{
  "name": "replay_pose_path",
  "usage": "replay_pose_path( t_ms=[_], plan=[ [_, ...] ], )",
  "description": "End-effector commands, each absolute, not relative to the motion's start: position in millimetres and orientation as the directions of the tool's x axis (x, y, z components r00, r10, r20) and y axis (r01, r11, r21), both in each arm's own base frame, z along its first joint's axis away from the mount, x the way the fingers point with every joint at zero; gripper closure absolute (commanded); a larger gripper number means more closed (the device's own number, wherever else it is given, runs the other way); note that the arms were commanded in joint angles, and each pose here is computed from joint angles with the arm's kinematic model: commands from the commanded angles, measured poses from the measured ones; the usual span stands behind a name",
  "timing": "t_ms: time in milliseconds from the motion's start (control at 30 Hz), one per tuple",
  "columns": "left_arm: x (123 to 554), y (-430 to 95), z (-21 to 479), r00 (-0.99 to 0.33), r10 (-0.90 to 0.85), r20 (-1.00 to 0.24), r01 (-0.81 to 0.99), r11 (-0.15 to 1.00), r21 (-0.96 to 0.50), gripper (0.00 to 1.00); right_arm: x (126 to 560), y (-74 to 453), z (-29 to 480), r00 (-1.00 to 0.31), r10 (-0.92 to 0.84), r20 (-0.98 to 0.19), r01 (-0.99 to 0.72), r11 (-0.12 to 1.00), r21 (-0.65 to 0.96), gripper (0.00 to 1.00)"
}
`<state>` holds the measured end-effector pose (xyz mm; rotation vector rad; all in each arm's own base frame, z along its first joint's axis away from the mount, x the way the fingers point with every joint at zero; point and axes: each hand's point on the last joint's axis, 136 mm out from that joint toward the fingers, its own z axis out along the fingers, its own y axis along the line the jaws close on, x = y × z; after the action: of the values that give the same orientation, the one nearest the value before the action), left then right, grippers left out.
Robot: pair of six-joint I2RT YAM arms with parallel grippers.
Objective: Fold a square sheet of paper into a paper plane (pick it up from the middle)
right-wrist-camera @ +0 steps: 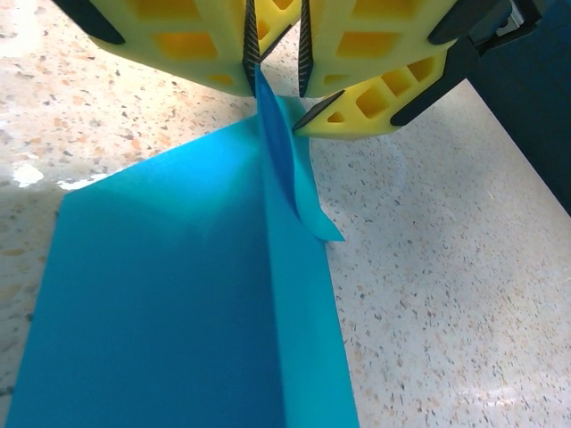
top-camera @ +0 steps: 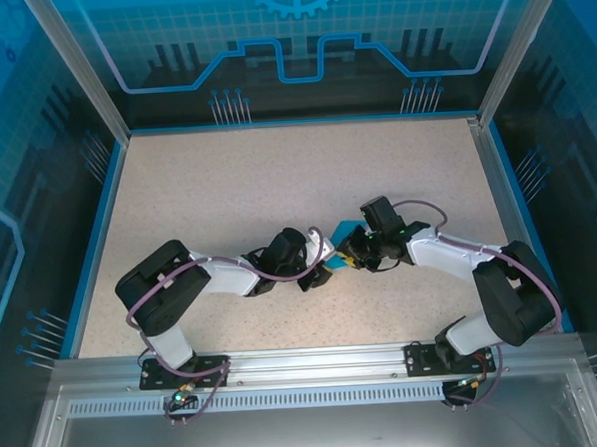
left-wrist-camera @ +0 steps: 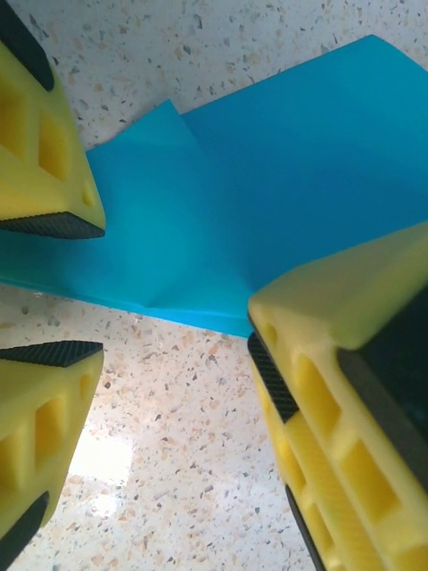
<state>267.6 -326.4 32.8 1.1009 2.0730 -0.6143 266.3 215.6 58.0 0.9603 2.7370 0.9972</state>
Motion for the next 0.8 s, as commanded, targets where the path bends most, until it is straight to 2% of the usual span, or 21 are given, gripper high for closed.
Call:
replay_pose_path(
  t_ms=[0,233,433,600,767],
  plan=[
    [276.1,-337.1,43.7,-0.327,0.51,-0.796,0.861,0.508,-0.028,0.62,268.3,214.3,61.3,-0.791,0.593,0.152,0.543,0.566,0.621,0.82],
    [279.8,-337.2,45.0,-0.313,0.516,-0.798,0.858,0.513,-0.005,0.63,275.1,214.7,62.7,-0.793,0.59,0.148,0.535,0.56,0.633,0.87],
    [281.1,-337.5,44.3,-0.318,0.519,-0.793,0.856,0.517,-0.004,0.67,277.7,216.4,66.0,-0.795,0.585,0.157,0.532,0.549,0.645,0.85],
    [277.5,-338.3,40.6,-0.351,0.511,-0.785,0.852,0.522,-0.041,0.78,278.5,205.8,67.2,-0.797,0.59,0.131,0.523,0.565,0.638,0.74],
    [276.2,-338.4,40.1,-0.396,0.483,-0.781,0.837,0.54,-0.09,0.83,279.0,185.5,74.4,-0.811,0.584,0.033,0.468,0.615,0.635,0.59]
  ],
)
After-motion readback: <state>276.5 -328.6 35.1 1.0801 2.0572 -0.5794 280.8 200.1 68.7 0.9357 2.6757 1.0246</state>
